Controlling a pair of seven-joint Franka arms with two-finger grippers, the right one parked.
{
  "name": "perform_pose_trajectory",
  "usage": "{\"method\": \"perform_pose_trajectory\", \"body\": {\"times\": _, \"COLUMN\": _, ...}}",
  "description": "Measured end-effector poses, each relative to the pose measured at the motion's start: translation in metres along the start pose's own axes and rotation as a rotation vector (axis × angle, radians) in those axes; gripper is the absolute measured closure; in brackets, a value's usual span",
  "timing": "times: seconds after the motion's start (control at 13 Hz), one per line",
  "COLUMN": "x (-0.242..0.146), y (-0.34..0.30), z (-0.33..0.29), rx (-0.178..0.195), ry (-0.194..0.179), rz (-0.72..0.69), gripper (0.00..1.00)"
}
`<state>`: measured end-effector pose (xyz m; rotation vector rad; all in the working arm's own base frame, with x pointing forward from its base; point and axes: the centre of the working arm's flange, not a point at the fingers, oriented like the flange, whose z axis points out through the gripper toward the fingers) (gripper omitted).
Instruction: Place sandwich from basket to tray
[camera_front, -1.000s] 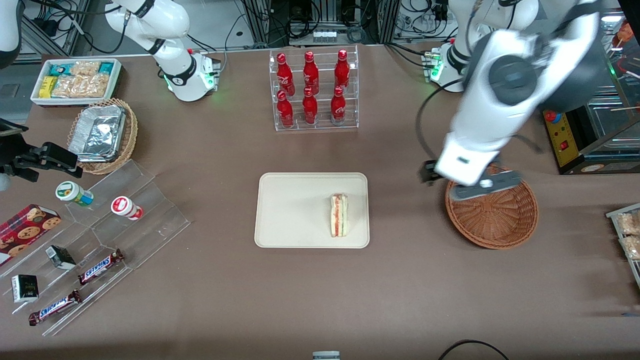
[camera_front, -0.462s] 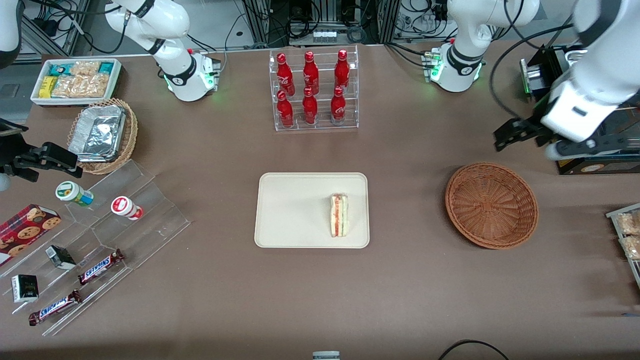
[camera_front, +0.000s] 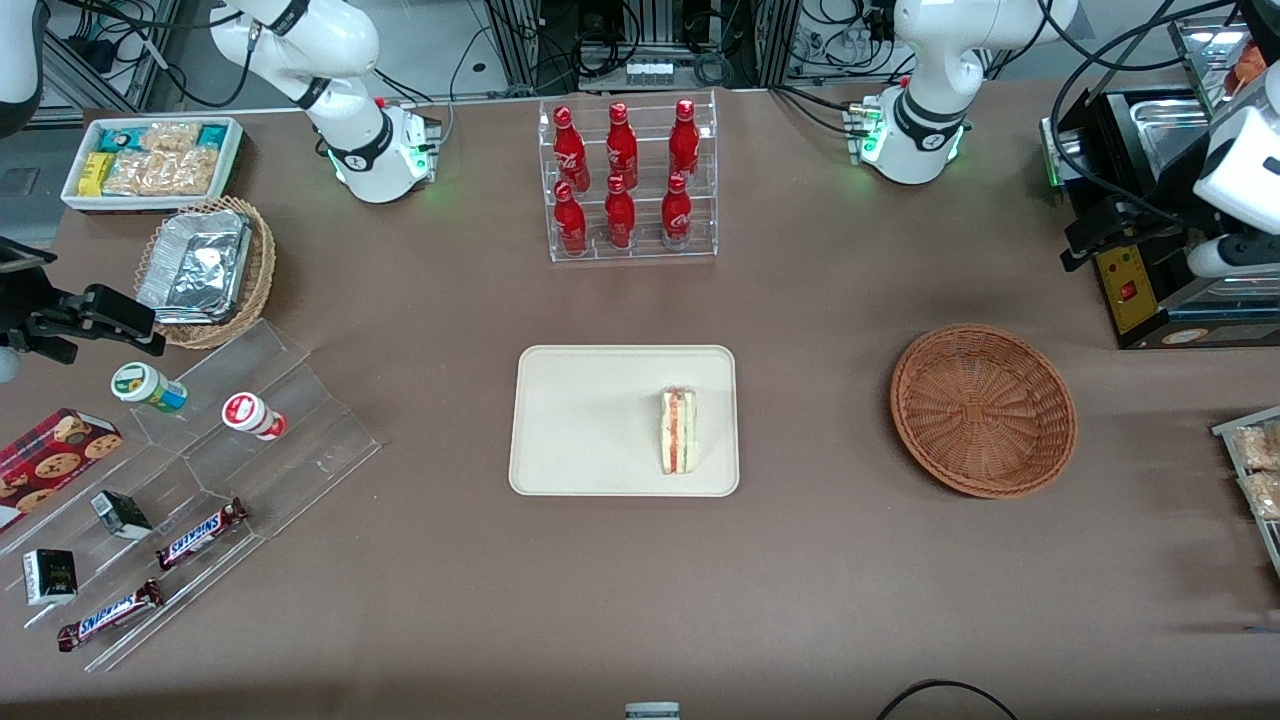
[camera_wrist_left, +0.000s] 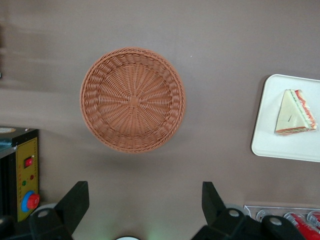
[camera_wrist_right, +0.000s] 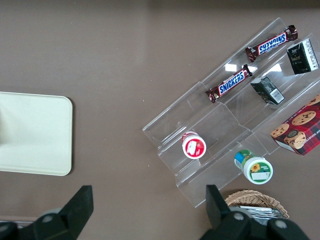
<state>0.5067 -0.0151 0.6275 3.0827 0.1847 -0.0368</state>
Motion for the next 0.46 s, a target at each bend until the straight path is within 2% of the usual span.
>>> {"method": "perform_pose_trajectory", "body": {"times": 0.23, "x": 0.0, "y": -0.016, "z": -0.002, "rx": 0.014, "ry": -0.006, "rz": -0.026, "gripper": 0.0}}
{"method": "perform_pose_trajectory", "body": {"times": 0.38, "x": 0.001, "y": -0.019, "z": -0.003, "rx": 0.051, "ry": -0.001, "rz": -0.025, "gripper": 0.0}}
{"method": "perform_pose_trajectory", "body": {"times": 0.46, "x": 0.001, "y": -0.019, "z": -0.004, "rx": 0.055, "ry": 0.003, "rz": -0.025, "gripper": 0.0}}
